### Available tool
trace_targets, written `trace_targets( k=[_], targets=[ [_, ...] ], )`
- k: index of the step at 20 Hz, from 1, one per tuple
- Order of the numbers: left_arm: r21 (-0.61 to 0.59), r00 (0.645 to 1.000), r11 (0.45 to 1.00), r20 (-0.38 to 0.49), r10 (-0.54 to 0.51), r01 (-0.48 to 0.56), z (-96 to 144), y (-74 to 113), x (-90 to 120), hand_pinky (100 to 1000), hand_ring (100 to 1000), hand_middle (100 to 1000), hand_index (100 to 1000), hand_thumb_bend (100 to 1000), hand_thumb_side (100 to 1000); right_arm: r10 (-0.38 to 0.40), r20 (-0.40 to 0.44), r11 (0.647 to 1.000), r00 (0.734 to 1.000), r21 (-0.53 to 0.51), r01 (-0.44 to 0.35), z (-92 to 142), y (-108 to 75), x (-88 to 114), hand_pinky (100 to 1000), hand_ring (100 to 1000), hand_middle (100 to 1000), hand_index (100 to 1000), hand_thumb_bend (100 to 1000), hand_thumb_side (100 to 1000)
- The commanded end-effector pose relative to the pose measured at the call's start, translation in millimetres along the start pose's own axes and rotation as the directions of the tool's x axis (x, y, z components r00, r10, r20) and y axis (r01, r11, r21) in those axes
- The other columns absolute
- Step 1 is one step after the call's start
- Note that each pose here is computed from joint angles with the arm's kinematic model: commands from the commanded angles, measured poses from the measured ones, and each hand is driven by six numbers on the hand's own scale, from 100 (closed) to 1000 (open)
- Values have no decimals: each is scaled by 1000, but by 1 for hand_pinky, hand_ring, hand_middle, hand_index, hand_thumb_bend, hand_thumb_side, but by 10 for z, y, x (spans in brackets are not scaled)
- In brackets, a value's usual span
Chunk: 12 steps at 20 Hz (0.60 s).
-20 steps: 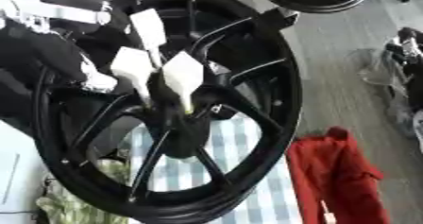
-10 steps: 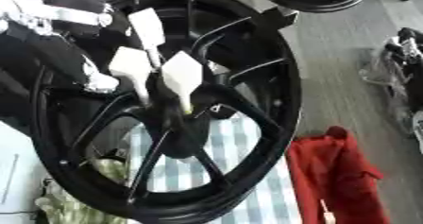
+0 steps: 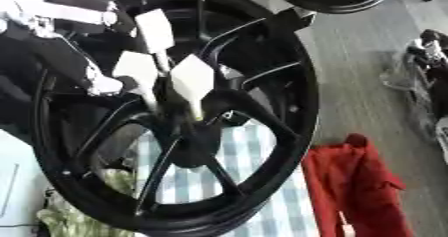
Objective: Pull the pin out of the wheel hub.
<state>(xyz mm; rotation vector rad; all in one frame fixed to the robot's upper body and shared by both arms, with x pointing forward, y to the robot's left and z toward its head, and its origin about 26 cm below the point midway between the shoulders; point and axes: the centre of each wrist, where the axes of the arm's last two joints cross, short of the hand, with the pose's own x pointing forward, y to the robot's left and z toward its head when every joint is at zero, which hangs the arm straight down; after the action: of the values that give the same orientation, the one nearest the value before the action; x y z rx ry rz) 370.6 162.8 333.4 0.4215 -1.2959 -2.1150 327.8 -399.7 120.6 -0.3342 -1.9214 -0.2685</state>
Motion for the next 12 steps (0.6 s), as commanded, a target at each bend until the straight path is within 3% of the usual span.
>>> trace_targets(
  k=[1, 12],
  targets=[
    [27, 1000, 1000, -13, -15, 15, 84, 83, 23, 748, 661, 604, 745, 207, 351, 21, 37, 1000, 999, 0, -21, -72, -44, 121, 944, 790, 862, 809, 134, 476],
    [2, 999, 1000, -18, -30, 30, -5, 36, 14, 740, 644, 585, 731, 229, 330, 16, 38, 1000, 999, -1, -16, -74, -40, 124, 944, 789, 862, 808, 132, 477]
  ],
)
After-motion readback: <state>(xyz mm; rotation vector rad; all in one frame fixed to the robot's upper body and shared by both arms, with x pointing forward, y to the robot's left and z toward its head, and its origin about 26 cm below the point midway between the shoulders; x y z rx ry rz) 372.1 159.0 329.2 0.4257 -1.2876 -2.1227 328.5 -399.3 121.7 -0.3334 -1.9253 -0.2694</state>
